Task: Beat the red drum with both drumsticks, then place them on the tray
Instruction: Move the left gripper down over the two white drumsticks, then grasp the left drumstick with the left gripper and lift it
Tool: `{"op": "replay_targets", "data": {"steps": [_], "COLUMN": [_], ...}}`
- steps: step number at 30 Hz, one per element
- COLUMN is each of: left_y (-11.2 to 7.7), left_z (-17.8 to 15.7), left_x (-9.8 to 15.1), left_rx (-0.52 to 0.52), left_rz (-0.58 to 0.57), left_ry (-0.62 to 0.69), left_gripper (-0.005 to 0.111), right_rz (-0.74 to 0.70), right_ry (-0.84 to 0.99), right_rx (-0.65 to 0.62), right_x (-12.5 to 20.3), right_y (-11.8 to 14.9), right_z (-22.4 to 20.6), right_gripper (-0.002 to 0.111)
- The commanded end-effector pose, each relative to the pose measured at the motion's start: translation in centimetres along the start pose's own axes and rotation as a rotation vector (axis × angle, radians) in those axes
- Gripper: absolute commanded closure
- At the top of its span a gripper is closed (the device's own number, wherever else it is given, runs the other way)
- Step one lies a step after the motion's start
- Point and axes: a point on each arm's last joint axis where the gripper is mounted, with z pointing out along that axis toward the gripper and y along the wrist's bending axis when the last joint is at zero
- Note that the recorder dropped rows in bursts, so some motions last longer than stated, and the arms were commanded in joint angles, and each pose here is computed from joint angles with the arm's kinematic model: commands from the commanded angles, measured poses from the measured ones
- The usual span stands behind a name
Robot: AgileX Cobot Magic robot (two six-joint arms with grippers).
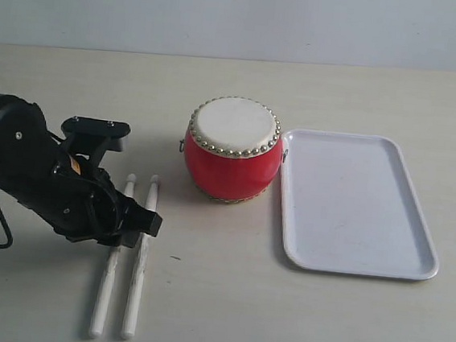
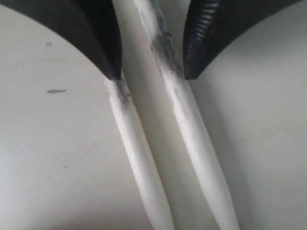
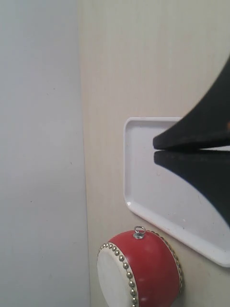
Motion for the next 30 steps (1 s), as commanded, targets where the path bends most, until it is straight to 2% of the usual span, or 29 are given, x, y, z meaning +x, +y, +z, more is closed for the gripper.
{"op": "replay_targets", "data": {"steps": [1, 14, 22, 30], "left_y": [-0.1, 0.1, 0.7, 0.9], "left_z": [0.1, 0.3, 2.9, 3.6], "left_x": [0.2, 0.7, 1.2, 1.6], "left_rx": [-0.006, -0.011, -0.040, -0.049], "left_rz": [0.004, 0.003, -0.015, -0.018], "left_ry": [0.009, 0.038, 0.080, 0.126], "left_gripper": [0.065, 0.065, 0.065, 0.065], "right_rz": [-0.002, -0.002, -0.002, -0.002], "right_ry": [-0.011, -0.011, -0.011, -0.011], "right_rx": [0.004, 0.004, 0.004, 0.004], "right_x": [0.0, 0.0, 0.0, 0.0], "right_y": [0.0, 0.0, 0.0, 0.0], "right_z": [0.0, 0.0, 0.0, 0.0], "right_gripper": [0.108, 0.108, 0.108, 0.108]}}
